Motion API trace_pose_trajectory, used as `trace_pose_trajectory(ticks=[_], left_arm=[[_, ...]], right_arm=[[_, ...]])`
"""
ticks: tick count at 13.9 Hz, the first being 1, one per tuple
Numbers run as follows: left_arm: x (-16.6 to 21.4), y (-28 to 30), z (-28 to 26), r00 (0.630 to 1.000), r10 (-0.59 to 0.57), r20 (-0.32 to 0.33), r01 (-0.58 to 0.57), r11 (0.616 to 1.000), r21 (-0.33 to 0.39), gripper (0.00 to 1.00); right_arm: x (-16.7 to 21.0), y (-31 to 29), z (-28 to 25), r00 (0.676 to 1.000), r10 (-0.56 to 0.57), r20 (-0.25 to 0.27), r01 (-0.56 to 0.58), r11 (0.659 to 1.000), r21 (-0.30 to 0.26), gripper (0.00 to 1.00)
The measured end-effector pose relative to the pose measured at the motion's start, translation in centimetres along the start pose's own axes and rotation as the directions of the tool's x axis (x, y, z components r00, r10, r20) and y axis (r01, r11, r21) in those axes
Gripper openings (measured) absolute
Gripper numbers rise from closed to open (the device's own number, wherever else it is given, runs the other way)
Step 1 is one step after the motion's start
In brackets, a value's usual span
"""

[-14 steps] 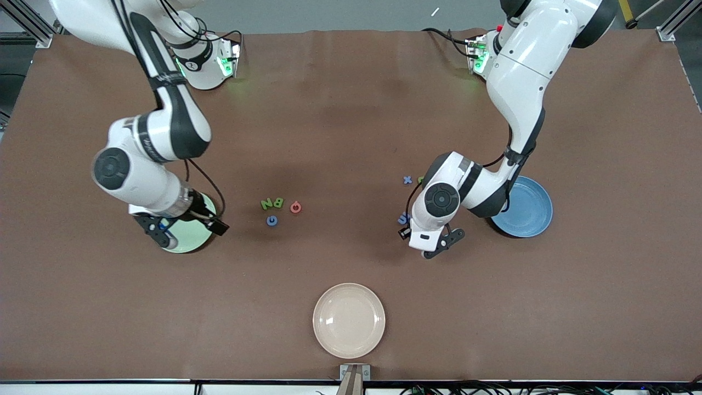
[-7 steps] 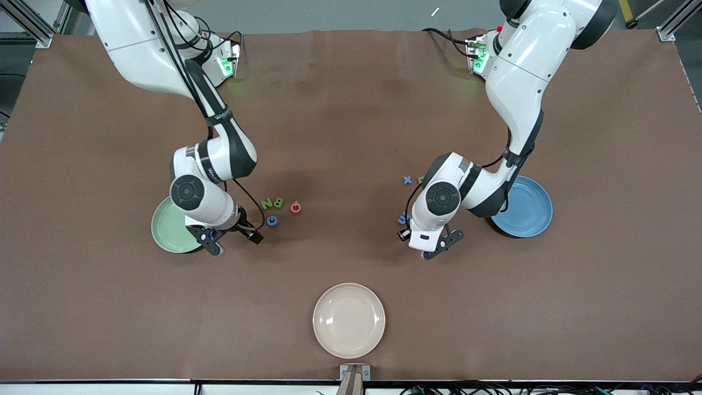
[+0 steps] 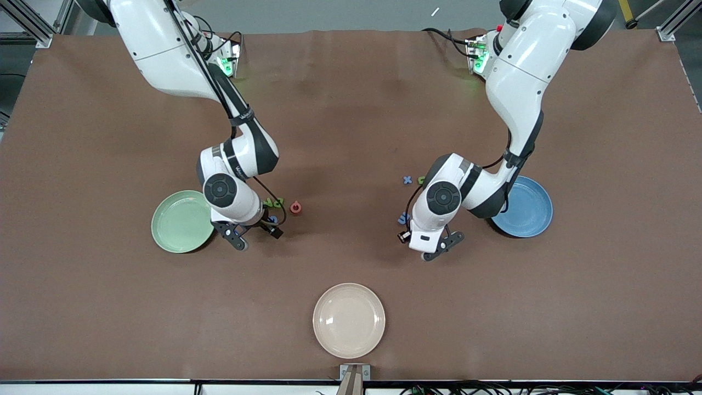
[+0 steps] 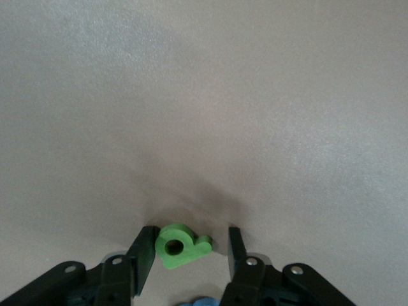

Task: Sort upper and lower case letters into plates
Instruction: 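Grasp green a with the left gripper while the right gripper grasps blue G, then drop a into the blue plate while the right gripper drops G onto green plate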

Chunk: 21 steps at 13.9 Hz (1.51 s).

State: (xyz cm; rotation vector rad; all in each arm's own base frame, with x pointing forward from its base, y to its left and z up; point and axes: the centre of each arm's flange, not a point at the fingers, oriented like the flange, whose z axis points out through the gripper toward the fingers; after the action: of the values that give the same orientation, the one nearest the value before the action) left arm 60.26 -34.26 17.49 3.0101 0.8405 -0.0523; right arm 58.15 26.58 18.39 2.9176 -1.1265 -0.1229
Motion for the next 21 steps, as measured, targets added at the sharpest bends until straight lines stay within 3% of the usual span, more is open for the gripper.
trace_pose_trajectory(ticks=[6, 7, 8, 9, 14, 17, 21], left_arm=[[0.0, 0.0, 0.0, 1.0, 0.004, -0.005, -0.004, 1.0, 0.001, 0.5], [0.0, 0.1, 0.0, 1.0, 0.006, -0.006, -0.006, 1.0, 0.0, 0.46], [0.0, 0.1, 0.0, 1.0, 0.007, -0.007, -0.007, 1.0, -0.001, 0.45], [-0.1, 0.1, -0.1, 1.0, 0.008, -0.008, -0.008, 1.0, -0.003, 0.38], [0.0, 0.1, -0.1, 1.0, 0.012, -0.009, -0.012, 1.0, -0.002, 0.38], [1.2, -0.9, -1.5, 0.997, 0.079, -0.005, -0.079, 0.996, 0.032, 0.38], [3.9, -6.2, -7.3, 0.979, 0.204, 0.007, -0.204, 0.975, 0.085, 0.38]], right_arm=[[-0.1, 0.0, 0.6, 1.0, 0.022, 0.0, -0.022, 1.0, -0.007, 0.88], [-0.1, 0.0, 0.6, 1.0, 0.026, -0.001, -0.026, 1.0, -0.005, 0.88], [-0.1, -0.1, 0.6, 1.0, 0.031, -0.001, -0.031, 1.0, -0.005, 0.81], [-0.1, -0.1, 0.6, 0.999, 0.035, -0.002, -0.035, 0.999, -0.004, 0.81], [-0.1, -0.1, 0.7, 0.999, 0.04, -0.002, -0.04, 0.999, -0.005, 0.76], [-0.3, -0.2, 0.6, 0.999, 0.048, -0.004, -0.048, 0.999, 0.0, 0.72], [-0.9, -0.5, 0.7, 0.999, 0.048, -0.005, -0.048, 0.999, 0.001, 0.68]])
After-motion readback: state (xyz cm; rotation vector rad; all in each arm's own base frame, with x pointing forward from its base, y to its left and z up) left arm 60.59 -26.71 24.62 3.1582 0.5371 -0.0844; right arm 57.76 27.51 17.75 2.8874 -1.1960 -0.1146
